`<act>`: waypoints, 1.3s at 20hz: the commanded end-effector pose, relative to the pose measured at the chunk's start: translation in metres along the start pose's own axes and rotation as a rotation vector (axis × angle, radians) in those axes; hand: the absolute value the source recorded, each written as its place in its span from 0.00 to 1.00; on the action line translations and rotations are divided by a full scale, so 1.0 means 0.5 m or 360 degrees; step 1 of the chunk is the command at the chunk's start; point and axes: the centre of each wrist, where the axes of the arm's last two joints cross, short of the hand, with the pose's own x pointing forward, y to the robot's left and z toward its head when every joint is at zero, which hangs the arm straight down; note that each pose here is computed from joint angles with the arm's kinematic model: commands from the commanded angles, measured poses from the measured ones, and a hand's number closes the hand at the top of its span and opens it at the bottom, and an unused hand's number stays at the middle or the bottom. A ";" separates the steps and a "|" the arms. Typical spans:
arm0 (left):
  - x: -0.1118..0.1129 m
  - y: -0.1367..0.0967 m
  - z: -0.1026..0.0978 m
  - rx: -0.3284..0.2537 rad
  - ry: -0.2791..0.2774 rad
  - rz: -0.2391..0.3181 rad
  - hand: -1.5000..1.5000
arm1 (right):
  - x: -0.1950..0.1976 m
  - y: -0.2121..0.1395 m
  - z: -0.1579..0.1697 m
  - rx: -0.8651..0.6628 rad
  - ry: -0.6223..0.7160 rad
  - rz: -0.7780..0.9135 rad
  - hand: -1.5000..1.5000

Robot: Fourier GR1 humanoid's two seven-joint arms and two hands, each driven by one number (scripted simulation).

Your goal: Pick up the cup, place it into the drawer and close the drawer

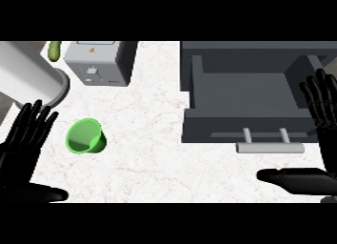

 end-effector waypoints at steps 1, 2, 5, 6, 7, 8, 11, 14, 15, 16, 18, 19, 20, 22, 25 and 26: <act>-0.044 0.035 -0.005 0.0083 0.0035 -0.0087 0.00 | -0.001 0.014 -0.016 0.0008 0.0001 0.0013 0.00; -0.054 0.059 -0.012 0.0116 0.0061 -0.0100 0.00 | 0.008 0.009 -0.008 0.0000 -0.0024 -0.0027 0.00; -0.105 0.069 0.008 0.0158 0.0113 -0.0134 0.00 | 0.018 0.033 0.018 -0.0009 -0.0008 -0.0045 0.00; -0.116 0.061 0.004 0.0150 0.0121 -0.0162 0.00 | -0.017 -0.025 0.015 -0.0001 -0.0003 0.0009 0.00; -0.138 0.097 0.003 0.0154 0.0138 -0.0163 0.00 | -0.028 -0.003 0.002 0.0003 0.0004 -0.0014 0.00; -0.141 0.068 -0.026 0.0167 0.0159 -0.0181 0.00 | 0.008 -0.014 -0.001 0.0010 0.0006 0.0002 0.00; -0.204 0.104 0.040 0.0198 0.0237 -0.0233 0.00 | 0.004 0.031 0.036 -0.0006 0.0004 0.0002 0.00; -0.206 0.128 0.018 0.0230 0.0226 -0.0230 0.00 | -0.009 -0.011 0.023 0.0026 -0.0010 -0.0014 0.00; -0.225 0.128 0.044 0.0221 0.0255 -0.0232 0.00 | -0.015 -0.023 0.007 0.0009 0.0002 0.0002 0.00; -0.232 0.144 0.049 0.0238 0.0251 -0.0220 0.00 | -0.022 -0.004 0.022 -0.0001 -0.0012 0.0005 0.00; -0.247 0.169 0.067 0.0219 0.0231 -0.0168 0.00 | -0.016 0.016 0.000 -0.0016 -0.0009 -0.0003 0.00; -0.256 0.162 0.058 0.0263 0.0230 -0.0167 0.00 | -0.001 0.012 -0.002 -0.0010 -0.0006 -0.0005 0.00; -0.262 0.171 0.029 0.0257 0.0215 -0.0157 0.00 | 0.001 -0.018 0.030 0.0022 0.0005 -0.0009 0.00; -0.291 0.149 0.041 0.0256 0.0200 -0.0162 0.00 | -0.022 -0.017 0.016 0.0047 -0.0008 -0.0017 0.00; -0.308 0.164 0.032 0.0259 0.0184 -0.0159 0.00 | -0.036 -0.008 0.005 0.0030 -0.0007 -0.0020 0.00; -0.313 0.171 0.067 0.0262 0.0171 -0.0156 0.00 | 0.000 -0.006 -0.027 0.0029 0.0001 0.0007 0.00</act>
